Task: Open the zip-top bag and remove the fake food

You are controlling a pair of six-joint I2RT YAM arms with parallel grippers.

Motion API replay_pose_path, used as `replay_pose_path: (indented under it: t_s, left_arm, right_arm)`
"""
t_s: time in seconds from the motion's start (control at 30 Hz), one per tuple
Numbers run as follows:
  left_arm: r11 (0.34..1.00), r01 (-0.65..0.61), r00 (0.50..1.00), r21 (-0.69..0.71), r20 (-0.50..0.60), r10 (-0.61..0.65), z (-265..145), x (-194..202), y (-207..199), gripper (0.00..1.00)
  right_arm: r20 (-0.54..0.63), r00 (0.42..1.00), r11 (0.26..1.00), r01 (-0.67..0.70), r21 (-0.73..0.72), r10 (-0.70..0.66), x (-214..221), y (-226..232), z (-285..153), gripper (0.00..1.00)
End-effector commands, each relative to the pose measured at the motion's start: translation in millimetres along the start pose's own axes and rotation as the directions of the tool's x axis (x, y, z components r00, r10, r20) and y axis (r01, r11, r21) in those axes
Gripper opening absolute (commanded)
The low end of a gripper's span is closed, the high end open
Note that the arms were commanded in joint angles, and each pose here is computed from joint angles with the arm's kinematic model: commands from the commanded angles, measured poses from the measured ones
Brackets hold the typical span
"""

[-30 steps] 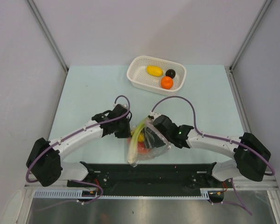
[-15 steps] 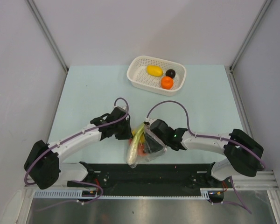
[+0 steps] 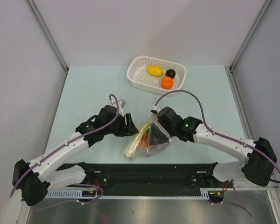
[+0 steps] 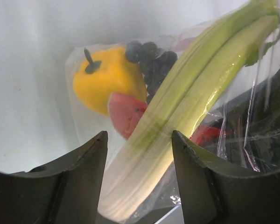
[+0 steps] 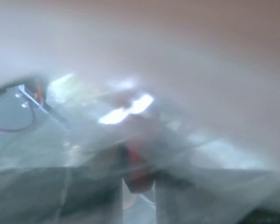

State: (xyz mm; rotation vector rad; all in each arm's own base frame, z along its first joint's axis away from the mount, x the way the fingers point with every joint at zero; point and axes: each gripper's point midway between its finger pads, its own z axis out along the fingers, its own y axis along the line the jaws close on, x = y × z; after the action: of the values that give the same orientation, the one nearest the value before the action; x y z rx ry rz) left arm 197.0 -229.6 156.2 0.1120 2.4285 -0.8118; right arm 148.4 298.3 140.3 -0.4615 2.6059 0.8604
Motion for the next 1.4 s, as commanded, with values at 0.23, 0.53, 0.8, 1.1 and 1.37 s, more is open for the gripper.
replay_pose_path:
  t_s: [0.23,0.53,0.8,1.1,1.37]
  left_arm:
    - [0.995,-0.056,0.997,0.085,-0.038,0.06,6.5,-0.2,-19.4,0.64]
    - [0.974,0.06,0.983,0.22,-0.182,-0.019,1.2,30.9,-39.2,0.8]
    - [0.978,0.083,0.948,-0.192,-0.288,-0.137,49.2,61.9,42.2,0.65]
    - [0.971,0.071,0.987,-0.229,-0.124,-0.101,27.1,24.1,47.7,0.64]
    - [0.986,-0.073,0.996,0.147,0.051,0.066,-33.1,-27.8,-40.7,0.84]
  right_arm:
    - [-0.132,0.99,0.996,-0.059,-0.06,0.051,-18.9,32.6,-37.6,0.0]
    - [-0.123,0.986,0.991,-0.123,-0.056,0.116,-31.6,28.0,-24.5,0.0]
    - [-0.089,0.984,0.984,-0.159,-0.077,0.152,-39.5,25.3,-45.7,0.0]
    - [-0.028,0.994,0.994,-0.109,0.012,0.109,-36.7,2.6,-69.5,0.0]
    - [0.064,0.994,0.995,-0.089,-0.052,0.093,-52.8,16.6,-84.3,0.0]
